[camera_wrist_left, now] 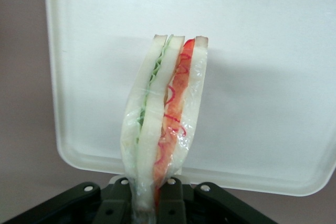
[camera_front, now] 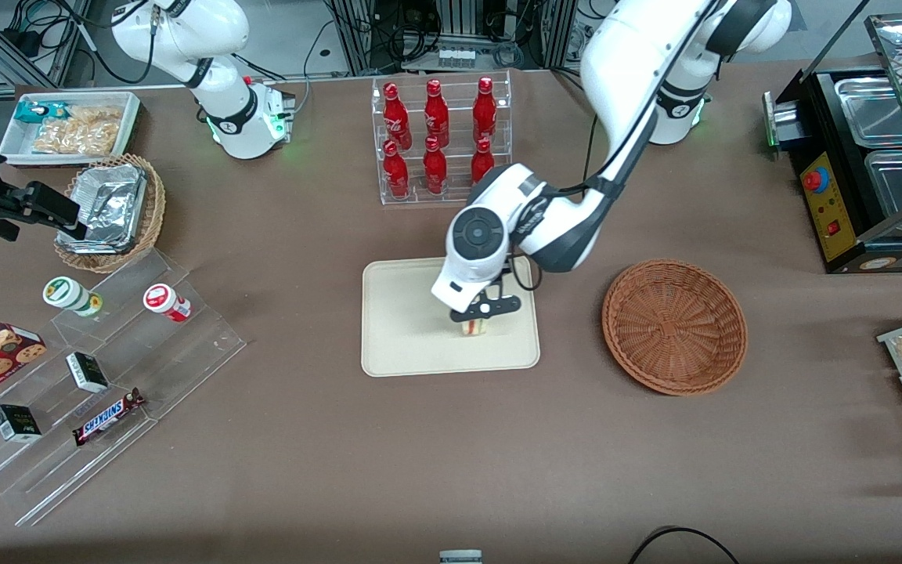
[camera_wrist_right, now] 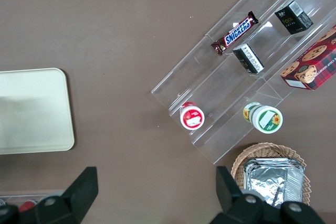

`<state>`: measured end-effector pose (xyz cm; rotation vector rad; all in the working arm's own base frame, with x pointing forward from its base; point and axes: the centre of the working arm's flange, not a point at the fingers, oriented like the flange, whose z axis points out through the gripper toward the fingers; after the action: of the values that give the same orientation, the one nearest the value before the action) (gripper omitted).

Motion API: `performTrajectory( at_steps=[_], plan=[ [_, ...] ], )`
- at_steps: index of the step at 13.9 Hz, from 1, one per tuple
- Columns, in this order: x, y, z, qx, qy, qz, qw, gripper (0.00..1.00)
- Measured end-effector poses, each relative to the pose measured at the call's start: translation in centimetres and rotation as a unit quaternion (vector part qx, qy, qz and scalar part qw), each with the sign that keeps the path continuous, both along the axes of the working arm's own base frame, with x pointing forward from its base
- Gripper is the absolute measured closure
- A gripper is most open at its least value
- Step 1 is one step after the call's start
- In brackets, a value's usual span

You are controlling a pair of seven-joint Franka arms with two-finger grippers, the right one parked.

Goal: Place sandwich from basket to tray
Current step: 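Lower the sandwich onto the cream tray and open the left gripper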

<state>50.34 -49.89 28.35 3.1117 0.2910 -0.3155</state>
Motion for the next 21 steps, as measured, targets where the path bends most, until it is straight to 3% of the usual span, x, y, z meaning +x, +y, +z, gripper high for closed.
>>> performTrajectory(
  at_steps=[4, 7, 13, 14, 18, 21],
  plan=[
    [-0.1, -2.3, -0.9, -0.009, -0.024, 0.012, 0.9996, 0.85],
    [-1.0, -3.4, -2.8, 0.017, -0.049, 0.013, 0.9986, 0.85],
    [-1.7, -4.3, -3.6, 0.02, -0.054, 0.017, 0.9982, 0.85],
    [-1.7, -4.2, -3.7, 0.02, -0.054, 0.018, 0.9982, 0.8],
    [-1.5, -4.3, -3.3, 0.017, -0.054, 0.029, 0.998, 0.41],
    [-1.0, -4.7, -1.3, 0.004, -0.066, 0.034, 0.9973, 0.1]
  ],
)
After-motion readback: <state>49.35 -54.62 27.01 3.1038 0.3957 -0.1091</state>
